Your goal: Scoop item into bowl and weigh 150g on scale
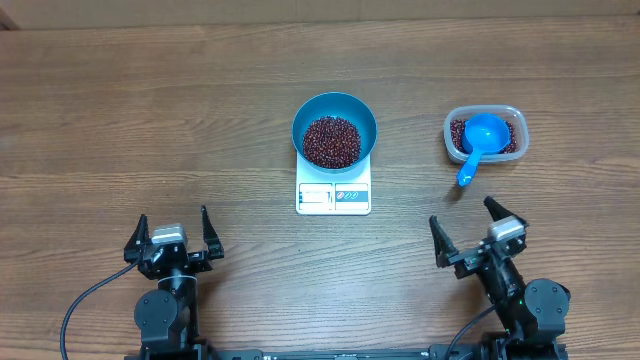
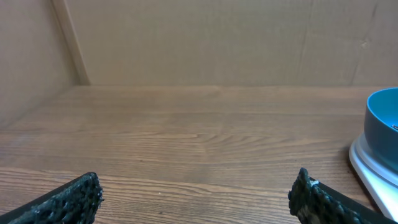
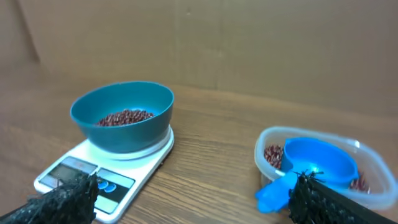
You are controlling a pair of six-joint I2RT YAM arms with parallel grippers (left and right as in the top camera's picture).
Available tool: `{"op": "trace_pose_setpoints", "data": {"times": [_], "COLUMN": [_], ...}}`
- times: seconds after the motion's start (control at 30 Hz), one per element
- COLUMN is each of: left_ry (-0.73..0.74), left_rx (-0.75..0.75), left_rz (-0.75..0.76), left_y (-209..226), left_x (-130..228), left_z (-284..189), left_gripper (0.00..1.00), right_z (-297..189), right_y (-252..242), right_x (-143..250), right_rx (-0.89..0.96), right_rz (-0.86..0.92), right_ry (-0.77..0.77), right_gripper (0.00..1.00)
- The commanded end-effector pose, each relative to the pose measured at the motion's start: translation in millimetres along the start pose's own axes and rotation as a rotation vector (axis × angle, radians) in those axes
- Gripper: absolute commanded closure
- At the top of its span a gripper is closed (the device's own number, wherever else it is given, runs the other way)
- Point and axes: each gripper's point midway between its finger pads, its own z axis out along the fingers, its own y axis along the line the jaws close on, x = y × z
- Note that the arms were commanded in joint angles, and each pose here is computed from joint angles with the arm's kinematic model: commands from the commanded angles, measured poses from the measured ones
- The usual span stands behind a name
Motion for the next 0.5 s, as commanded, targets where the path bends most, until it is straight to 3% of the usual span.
{"op": "trace_pose_setpoints", "data": {"times": [0.0,0.27,0.47], "left_ry": [-0.007,-0.007,-0.007], "left_rx": [0.009,0.009,0.008], "left_rz": [0.022,0.022,0.022], "left_y": [-1.8,-1.8,-1.8], "left_x": [-0.8,-0.8,-0.8], "left_z": [-0.3,-0.3,-0.3], "left_gripper": [0.01,0.01,0.0], "right_z": [-0.5,-0.2,-4.1], "right_y": [8.1,-2.7,-24.5], "right_x": [-4.6,-6.5,-39.6], "right_rx": [-0.042,0.021,0.151], "right_rz": [-0.164,-0.181,-0.104], "right_ry": [-0.029,-0.033,-0.189], "right_gripper": [0.0,0.0,0.0]}}
